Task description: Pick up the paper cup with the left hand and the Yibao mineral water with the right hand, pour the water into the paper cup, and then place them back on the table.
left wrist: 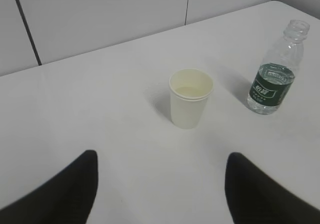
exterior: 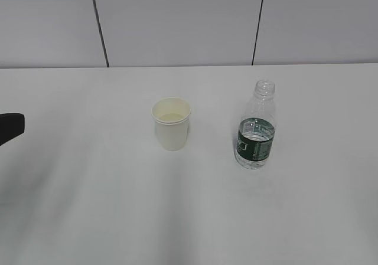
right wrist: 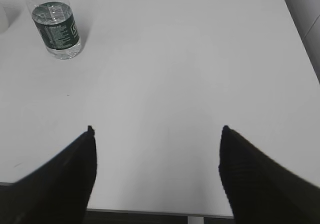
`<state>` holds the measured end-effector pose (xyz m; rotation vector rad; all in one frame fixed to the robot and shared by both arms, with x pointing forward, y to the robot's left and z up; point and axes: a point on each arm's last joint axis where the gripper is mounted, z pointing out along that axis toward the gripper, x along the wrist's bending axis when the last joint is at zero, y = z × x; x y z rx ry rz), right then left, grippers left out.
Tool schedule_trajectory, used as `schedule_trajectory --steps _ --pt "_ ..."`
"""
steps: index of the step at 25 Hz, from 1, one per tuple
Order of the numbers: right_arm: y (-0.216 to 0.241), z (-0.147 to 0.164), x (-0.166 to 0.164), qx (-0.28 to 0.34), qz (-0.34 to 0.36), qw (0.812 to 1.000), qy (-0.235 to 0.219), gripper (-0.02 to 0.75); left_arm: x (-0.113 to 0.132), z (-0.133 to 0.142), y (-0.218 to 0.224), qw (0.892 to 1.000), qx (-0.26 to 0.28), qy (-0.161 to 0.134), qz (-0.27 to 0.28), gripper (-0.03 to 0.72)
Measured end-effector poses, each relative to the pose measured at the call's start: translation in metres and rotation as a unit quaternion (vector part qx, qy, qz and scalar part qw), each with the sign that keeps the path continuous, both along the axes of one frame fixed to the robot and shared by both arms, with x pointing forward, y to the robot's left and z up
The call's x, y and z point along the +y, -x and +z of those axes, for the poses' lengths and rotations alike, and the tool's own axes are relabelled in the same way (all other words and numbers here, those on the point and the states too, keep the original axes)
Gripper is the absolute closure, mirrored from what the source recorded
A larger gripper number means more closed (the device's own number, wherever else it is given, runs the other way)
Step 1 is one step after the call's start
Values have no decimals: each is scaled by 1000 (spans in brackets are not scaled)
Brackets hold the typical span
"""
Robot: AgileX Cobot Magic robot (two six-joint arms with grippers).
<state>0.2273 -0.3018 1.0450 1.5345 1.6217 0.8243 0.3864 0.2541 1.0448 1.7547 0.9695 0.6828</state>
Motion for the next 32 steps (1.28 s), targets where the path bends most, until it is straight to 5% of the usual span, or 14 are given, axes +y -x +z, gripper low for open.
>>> schedule_trajectory --steps 15,17,21,30,32 --pt "0 0 0 0 0 1000 0 146 -3 12 -2 997 -45 60 -2 200" --pt "0 0 0 0 0 1000 0 146 -2 12 -3 997 -51 53 0 200" --pt "0 0 0 0 0 1000 0 146 -2 4 -2 999 -38 -12 -23 200" --pt "0 0 0 0 0 1000 0 146 -2 0 0 999 -19 -20 -26 200" --pt "0 0 0 0 0 1000 0 146 -2 -1 1 1000 4 1 -14 200"
